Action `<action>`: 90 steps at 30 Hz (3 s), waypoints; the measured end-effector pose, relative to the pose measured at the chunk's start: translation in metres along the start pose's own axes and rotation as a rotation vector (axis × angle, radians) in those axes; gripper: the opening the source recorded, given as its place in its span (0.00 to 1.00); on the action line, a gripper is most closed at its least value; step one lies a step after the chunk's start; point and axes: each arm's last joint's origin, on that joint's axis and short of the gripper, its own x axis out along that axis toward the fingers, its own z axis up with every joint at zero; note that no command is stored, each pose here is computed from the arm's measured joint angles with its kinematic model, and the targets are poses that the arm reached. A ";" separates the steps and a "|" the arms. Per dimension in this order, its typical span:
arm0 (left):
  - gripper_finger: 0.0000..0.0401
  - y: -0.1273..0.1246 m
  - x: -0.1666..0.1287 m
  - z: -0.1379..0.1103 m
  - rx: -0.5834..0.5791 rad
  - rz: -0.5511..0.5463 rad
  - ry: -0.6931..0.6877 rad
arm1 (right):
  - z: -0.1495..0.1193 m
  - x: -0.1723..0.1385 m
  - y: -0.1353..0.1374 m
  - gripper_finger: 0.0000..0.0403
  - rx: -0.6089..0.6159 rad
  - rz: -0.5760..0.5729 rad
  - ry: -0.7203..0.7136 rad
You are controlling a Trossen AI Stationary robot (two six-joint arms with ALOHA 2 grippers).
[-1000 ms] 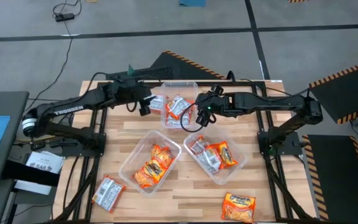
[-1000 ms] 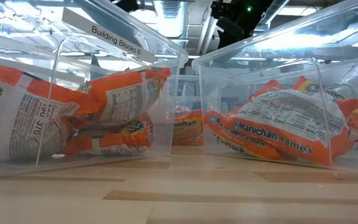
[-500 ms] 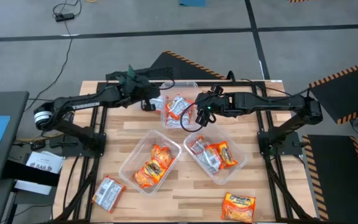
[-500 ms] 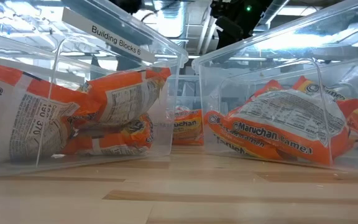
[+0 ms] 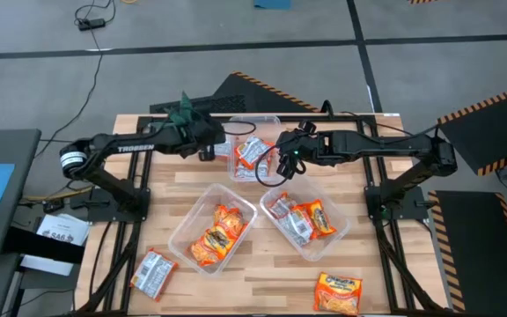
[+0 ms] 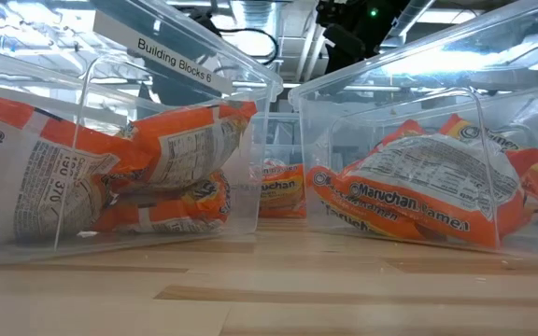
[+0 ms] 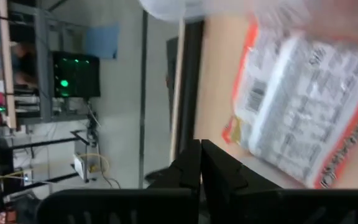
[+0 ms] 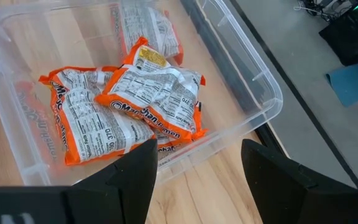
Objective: Sort Maruchan noodles
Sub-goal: Adjust the plant on the table, then put the noodle pack into the bottom left transparent bin
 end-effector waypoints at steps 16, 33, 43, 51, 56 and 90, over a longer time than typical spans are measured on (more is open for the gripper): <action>0.00 -0.005 0.005 -0.029 0.019 -0.035 0.254 | 0.000 0.000 0.000 0.63 0.017 0.001 0.000; 0.00 0.000 0.009 -0.052 -0.057 -0.006 0.436 | 0.000 0.000 0.000 0.63 0.017 0.003 0.000; 0.00 0.003 0.011 -0.061 -0.147 0.010 0.497 | 0.000 0.000 0.000 0.63 0.032 0.004 0.000; 0.00 0.002 0.008 -0.063 -0.182 0.009 0.519 | 0.000 0.000 0.000 0.63 0.035 0.005 -0.002; 0.00 -0.002 0.005 -0.055 -0.164 -0.001 0.469 | 0.000 0.000 0.000 0.63 0.036 0.005 -0.004; 0.01 -0.005 -0.053 -0.020 -0.170 -0.676 -0.263 | 0.001 0.000 0.001 0.63 0.053 0.006 -0.007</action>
